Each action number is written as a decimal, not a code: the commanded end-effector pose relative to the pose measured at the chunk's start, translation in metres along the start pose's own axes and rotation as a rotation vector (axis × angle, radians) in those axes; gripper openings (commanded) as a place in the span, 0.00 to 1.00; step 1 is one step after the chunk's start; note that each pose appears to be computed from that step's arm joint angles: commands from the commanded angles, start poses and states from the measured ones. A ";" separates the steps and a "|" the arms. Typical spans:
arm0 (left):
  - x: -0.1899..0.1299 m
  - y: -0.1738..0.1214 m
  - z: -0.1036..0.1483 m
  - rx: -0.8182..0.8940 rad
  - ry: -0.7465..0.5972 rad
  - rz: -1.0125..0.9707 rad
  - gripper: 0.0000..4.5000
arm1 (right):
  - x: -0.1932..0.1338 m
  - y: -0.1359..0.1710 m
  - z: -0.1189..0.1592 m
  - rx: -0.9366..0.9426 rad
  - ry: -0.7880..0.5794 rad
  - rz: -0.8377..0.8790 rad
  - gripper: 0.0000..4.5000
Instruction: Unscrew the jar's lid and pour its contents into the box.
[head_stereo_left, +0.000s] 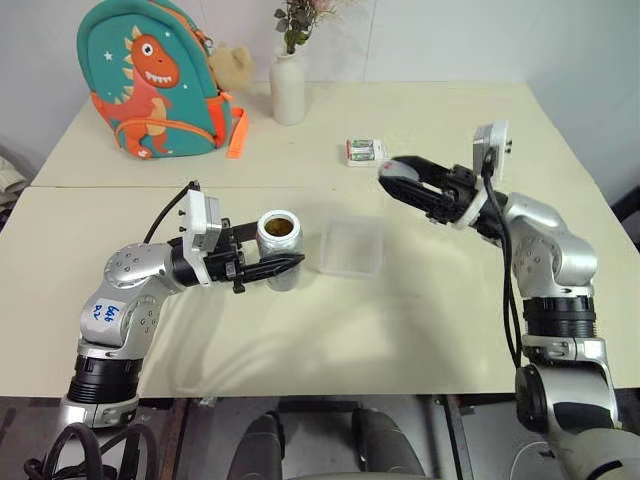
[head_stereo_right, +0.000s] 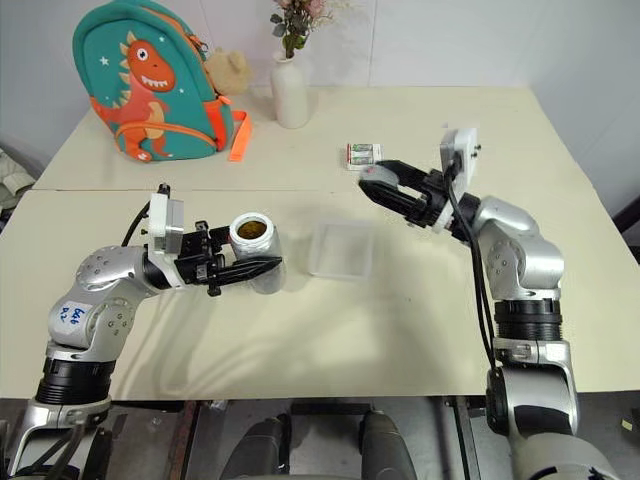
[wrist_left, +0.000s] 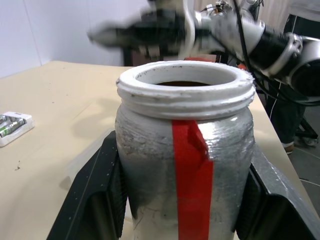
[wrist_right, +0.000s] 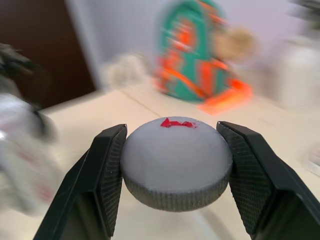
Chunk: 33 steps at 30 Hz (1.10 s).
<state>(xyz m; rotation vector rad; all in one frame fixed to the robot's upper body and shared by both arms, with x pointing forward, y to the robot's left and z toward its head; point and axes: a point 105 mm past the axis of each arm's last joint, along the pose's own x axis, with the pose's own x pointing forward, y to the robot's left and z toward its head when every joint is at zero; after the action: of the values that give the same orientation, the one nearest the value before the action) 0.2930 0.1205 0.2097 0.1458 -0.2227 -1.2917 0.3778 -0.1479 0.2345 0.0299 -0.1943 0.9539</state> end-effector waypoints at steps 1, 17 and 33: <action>-0.003 0.005 0.013 0.025 -0.033 0.016 0.50 | -0.020 -0.028 -0.010 -0.076 -0.011 -0.171 0.57; -0.001 0.014 0.021 0.022 -0.039 0.063 0.50 | -0.062 -0.047 -0.100 0.003 0.193 -0.356 0.73; -0.002 0.036 0.013 0.072 0.101 0.136 0.50 | -0.061 0.018 0.030 -0.248 0.141 0.087 0.99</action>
<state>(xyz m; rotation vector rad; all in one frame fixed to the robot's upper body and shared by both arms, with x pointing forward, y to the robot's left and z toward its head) 0.3215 0.1318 0.2217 0.2119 -0.1634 -1.1504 0.3429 -0.1962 0.2244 -0.2276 -0.1232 0.9315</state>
